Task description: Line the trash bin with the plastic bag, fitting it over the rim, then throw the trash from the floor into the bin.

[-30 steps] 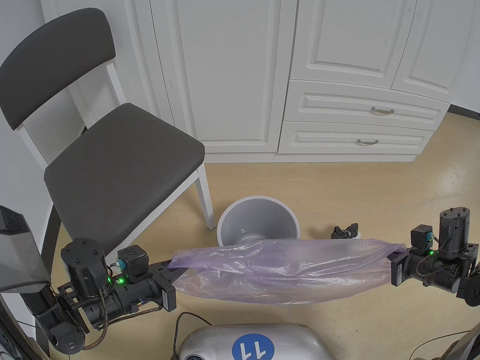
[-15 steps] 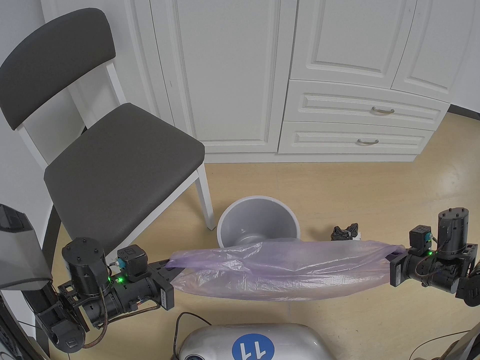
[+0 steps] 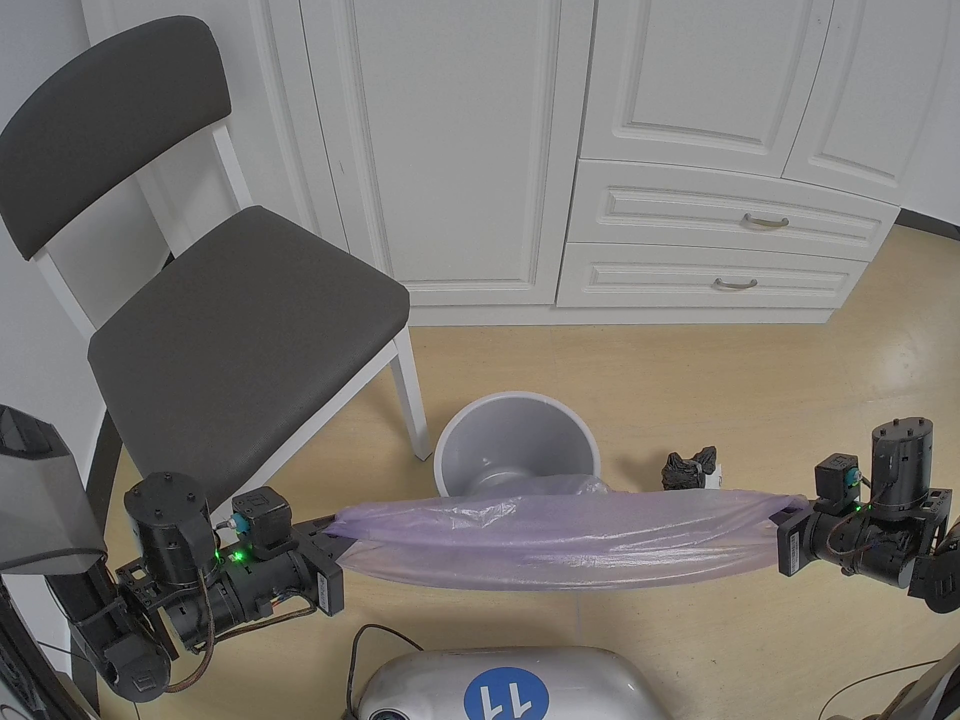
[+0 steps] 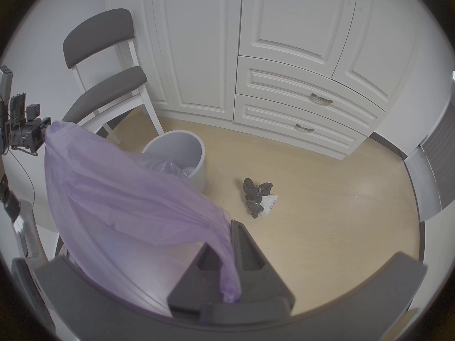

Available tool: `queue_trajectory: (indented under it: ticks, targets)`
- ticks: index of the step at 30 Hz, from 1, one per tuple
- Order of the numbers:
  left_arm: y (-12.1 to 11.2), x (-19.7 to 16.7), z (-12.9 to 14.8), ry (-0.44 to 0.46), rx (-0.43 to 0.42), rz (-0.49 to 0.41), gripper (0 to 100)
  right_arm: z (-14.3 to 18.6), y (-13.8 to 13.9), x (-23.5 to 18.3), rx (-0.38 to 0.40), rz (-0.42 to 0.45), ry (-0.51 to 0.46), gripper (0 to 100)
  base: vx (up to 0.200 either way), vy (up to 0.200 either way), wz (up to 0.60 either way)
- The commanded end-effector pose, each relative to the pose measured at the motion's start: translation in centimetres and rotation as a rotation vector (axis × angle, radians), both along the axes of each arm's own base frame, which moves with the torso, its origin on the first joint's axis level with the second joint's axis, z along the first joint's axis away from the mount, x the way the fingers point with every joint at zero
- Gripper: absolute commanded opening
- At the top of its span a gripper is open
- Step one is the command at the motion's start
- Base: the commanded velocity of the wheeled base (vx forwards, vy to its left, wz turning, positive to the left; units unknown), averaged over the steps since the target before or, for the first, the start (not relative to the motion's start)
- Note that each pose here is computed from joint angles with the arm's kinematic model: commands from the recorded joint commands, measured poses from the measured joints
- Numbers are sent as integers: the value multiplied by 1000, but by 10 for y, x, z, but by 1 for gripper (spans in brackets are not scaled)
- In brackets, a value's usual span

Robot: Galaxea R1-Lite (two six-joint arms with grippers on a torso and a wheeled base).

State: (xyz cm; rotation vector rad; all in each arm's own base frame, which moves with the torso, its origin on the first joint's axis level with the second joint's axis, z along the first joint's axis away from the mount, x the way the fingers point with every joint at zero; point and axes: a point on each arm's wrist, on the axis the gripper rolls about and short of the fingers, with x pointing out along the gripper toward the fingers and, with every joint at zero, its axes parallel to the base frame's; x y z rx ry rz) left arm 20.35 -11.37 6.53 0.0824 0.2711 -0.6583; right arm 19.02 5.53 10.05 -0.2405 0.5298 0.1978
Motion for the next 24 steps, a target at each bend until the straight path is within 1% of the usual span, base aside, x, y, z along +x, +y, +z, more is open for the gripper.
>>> queue_trajectory:
  ticks: [1, 4, 7, 13, 18, 21, 22, 24]
  targets:
    - [-1, 2, -3, 11, 6, 1, 0, -2, -2, -1, -23, 0, 7, 0, 0, 0, 0]
    - [-1, 2, -3, 11, 6, 1, 0, -4, -4, -2, -56, 4, 12, 0, 0, 0, 0]
    - [-1, 2, -4, 12, 7, 1, 0, -4, -4, -2, -68, -8, 12, 0, 0, 0, 0]
    - [-1, 3, -7, 23, 12, 1, 0, -5, -3, 0, -64, -6, 7, 0, 0, 0, 0]
    - [-2, 3, -7, 23, 13, -4, 0, -4, -1, 0, -60, 12, 3, 0, 0, 0, 0]
    - [-7, 11, -3, -5, -8, -6, 0, -3, 0, 3, -60, 21, 2, 0, 0, 0, 0]
    - [-11, 19, -3, -26, -14, -9, 0, -4, 2, 7, -71, 34, 6, 0, 0, 0, 0]
    - [-17, 30, -4, -59, 2, -13, 0, -4, 4, 15, -95, 51, -2, 0, 0, 0, 0]
